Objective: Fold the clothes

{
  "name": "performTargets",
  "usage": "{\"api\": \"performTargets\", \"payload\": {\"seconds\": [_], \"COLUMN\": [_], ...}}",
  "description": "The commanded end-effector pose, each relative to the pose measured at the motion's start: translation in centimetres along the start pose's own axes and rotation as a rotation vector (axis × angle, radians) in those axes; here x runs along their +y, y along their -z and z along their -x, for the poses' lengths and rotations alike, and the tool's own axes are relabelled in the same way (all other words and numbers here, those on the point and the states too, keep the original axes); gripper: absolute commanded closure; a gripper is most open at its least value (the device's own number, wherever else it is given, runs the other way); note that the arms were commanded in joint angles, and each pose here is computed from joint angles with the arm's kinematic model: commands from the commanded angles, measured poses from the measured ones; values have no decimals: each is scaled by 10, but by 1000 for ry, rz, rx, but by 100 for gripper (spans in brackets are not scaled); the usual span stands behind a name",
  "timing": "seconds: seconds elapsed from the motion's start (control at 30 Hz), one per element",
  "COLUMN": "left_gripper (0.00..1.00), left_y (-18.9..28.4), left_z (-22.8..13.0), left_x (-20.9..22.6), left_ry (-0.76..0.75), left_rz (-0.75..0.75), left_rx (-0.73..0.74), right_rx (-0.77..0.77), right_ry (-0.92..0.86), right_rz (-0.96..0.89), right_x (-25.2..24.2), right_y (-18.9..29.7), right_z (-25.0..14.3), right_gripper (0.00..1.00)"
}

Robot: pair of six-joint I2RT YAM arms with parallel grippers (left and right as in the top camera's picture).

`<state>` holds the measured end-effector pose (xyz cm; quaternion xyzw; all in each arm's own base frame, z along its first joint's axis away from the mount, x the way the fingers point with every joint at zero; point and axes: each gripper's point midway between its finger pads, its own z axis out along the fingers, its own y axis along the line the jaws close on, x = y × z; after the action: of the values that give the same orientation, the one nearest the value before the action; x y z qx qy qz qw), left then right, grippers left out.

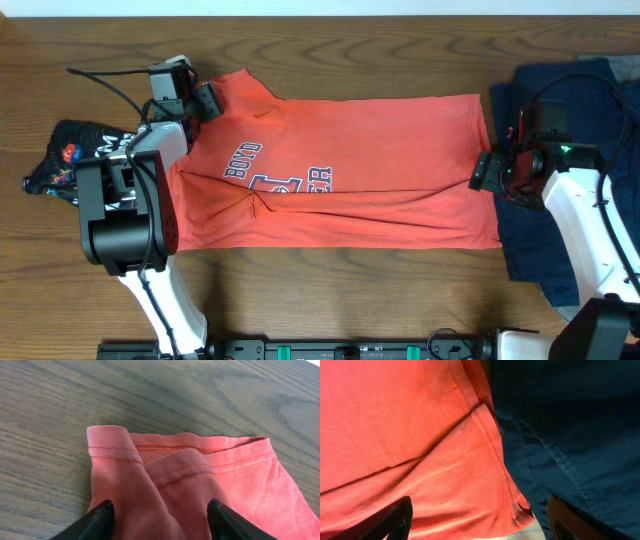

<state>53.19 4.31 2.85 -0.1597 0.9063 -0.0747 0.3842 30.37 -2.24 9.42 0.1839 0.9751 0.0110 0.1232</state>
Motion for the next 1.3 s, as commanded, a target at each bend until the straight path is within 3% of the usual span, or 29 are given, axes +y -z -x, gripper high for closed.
{"api": "performTargets", "payload": {"seconds": [0.0, 0.1, 0.23, 0.5, 0.7, 0.93, 1.1, 1.27], "left_gripper": [49, 78, 93, 94, 94, 94, 94, 94], "left_y": [-1, -1, -1, 32, 80, 103, 106, 110], "left_z": [5, 4, 4, 16, 25, 8, -14, -28], "left_x": [4, 4, 2, -44, -51, -48, -42, -39], "left_ry": [-7, -7, -8, 16, 28, 47, 66, 79], "left_rz": [27, 26, 16, -212, -202, -175, -147, -128], "left_rx": [-12, -12, -9, 25, 59, 149, 241, 301], "right_rx": [-12, -12, -12, -46, -151, -315, -475, -559], "right_ry": [-3, -3, -3, -1, 92, 143, 173, 173], "right_rz": [7, 8, 8, 48, 97, 132, 162, 181], "right_x": [0, 0, 0, 8, 22, 42, 57, 65], "right_y": [4, 4, 4, 4, 0, -15, -36, -68], "right_z": [3, 3, 3, 13, 45, 107, 156, 182], "right_gripper": [16, 16, 16, 23, 28, 20, 27, 15]}}
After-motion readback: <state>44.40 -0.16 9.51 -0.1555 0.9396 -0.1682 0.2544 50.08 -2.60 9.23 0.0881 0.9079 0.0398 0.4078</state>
